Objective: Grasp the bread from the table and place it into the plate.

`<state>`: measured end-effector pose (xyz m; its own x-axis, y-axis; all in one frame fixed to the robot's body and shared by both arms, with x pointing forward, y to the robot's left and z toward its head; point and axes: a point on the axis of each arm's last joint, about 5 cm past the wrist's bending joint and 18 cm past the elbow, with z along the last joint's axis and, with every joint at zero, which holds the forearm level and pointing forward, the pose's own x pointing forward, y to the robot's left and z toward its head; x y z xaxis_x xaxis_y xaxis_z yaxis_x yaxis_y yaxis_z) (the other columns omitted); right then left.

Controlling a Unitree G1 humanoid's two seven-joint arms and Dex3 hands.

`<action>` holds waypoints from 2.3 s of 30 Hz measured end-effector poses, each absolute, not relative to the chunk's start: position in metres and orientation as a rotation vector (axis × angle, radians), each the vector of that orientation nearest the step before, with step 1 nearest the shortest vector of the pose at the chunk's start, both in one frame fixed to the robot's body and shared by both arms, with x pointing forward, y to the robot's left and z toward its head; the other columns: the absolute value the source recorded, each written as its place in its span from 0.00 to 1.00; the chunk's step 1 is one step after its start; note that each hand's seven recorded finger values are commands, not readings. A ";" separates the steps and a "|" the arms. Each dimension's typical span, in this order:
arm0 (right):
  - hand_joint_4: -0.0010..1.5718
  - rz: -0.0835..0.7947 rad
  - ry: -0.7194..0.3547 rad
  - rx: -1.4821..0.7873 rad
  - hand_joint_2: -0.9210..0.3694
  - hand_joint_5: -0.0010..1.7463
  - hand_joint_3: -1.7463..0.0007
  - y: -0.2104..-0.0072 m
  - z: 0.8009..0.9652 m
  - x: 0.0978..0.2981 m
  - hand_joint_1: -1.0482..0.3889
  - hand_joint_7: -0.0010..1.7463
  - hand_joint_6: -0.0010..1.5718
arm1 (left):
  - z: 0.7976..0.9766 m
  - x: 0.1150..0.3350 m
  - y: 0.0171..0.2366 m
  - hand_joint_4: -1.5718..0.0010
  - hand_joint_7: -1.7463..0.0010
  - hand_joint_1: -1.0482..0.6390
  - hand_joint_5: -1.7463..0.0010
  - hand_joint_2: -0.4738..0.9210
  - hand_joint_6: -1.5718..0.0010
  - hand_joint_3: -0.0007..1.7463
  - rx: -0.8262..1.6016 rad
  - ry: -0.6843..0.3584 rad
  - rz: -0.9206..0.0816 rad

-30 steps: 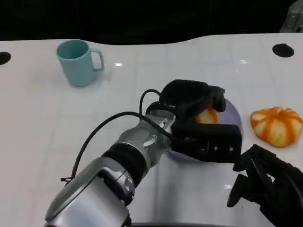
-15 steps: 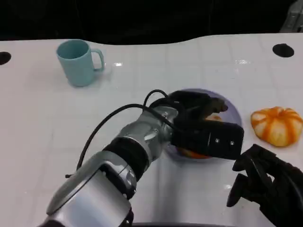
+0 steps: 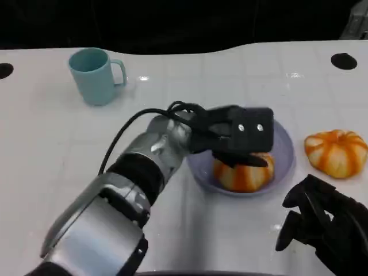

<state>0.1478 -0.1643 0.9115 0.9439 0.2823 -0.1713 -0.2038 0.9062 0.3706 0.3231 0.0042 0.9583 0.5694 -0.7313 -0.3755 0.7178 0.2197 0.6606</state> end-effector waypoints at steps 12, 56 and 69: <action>0.40 0.246 0.227 0.362 0.00 1.00 0.77 -0.164 0.912 0.149 0.43 0.93 0.30 | 0.949 0.324 0.054 0.85 0.96 0.15 0.92 1.00 0.84 0.26 0.357 -0.047 -0.972; 0.40 0.239 0.235 0.366 0.00 1.00 0.79 -0.166 0.912 0.149 0.42 0.92 0.32 | 0.899 0.170 0.135 0.50 0.00 0.29 0.00 1.00 0.70 0.31 -0.707 0.253 -0.321; 0.40 0.236 0.226 0.367 0.00 1.00 0.79 -0.168 0.913 0.148 0.41 0.92 0.31 | 0.897 0.169 0.138 0.49 0.00 0.28 0.00 1.00 0.67 0.27 -0.700 0.237 -0.299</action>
